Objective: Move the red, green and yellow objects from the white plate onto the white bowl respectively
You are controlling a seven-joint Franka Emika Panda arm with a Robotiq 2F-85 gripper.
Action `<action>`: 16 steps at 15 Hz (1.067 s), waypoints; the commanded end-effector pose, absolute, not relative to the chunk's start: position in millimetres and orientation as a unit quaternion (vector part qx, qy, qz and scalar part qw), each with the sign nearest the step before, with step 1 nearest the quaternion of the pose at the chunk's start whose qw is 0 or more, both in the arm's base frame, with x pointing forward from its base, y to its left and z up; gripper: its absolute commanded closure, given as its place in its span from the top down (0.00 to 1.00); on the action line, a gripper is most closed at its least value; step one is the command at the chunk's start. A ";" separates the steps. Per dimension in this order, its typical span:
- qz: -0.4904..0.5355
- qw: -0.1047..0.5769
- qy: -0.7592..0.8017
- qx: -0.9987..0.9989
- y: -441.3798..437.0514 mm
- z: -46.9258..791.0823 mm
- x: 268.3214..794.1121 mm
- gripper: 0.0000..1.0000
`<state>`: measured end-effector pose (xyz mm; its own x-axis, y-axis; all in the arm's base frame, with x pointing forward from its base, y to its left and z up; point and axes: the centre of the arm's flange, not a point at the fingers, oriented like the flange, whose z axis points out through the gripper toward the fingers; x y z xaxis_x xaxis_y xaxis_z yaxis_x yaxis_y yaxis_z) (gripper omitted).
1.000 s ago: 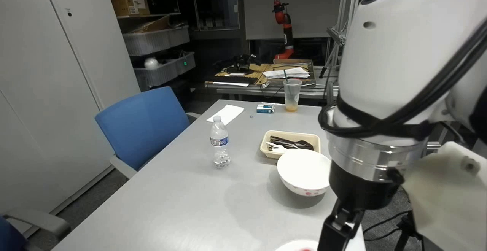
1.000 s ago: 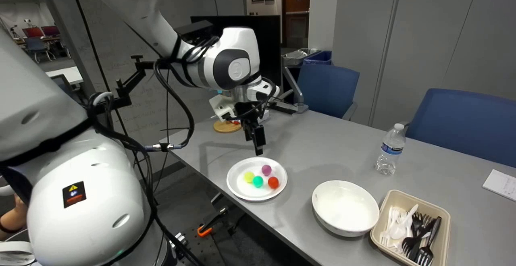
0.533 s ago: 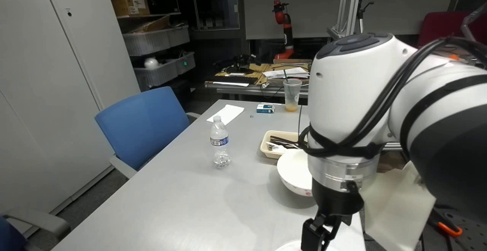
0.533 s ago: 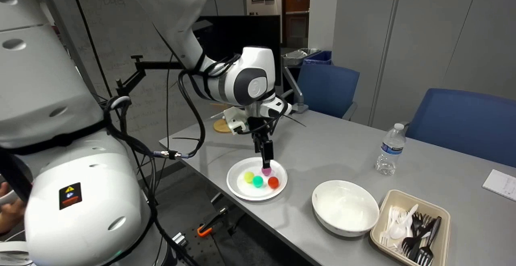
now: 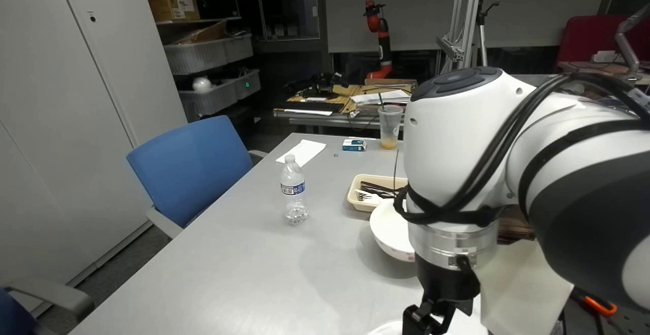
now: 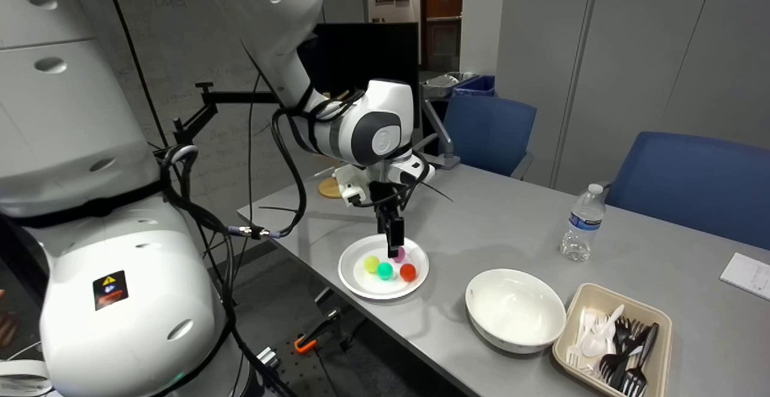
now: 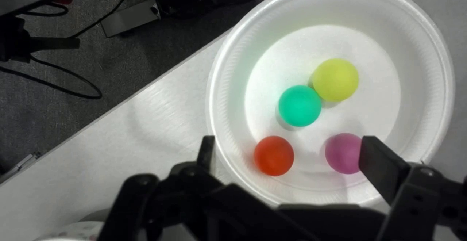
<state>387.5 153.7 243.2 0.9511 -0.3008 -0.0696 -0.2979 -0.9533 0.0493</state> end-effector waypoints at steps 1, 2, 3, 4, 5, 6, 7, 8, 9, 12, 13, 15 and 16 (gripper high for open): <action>-0.010 0.020 -0.141 0.990 158.5 222.0 400.8 1.00; -0.001 0.019 -0.137 0.990 159.0 218.4 405.0 1.00; 0.008 0.017 -0.133 0.991 158.7 214.6 408.8 1.00; 0.013 0.016 -0.132 0.991 158.3 210.9 410.6 1.00; 0.017 0.013 -0.134 0.991 157.3 206.1 410.0 1.00; 0.020 0.009 -0.137 0.990 156.3 201.6 409.6 1.00; 0.022 0.004 -0.141 0.990 156.5 196.9 408.0 1.00; 0.022 0.000 -0.143 0.989 157.1 192.7 406.8 1.00; 0.024 -0.002 -0.145 0.989 158.1 189.0 405.3 1.00; 0.033 -0.004 -0.164 0.986 157.9 178.2 401.6 1.00; 0.035 -0.007 -0.181 0.983 156.5 174.6 400.1 1.00; 0.035 -0.013 -0.212 0.976 153.8 169.7 397.7 1.00; 0.036 -0.011 -0.224 0.974 152.6 167.1 396.9 1.00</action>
<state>401.1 149.7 180.7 0.9280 -0.3697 0.0453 -0.3689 -0.9291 -0.0253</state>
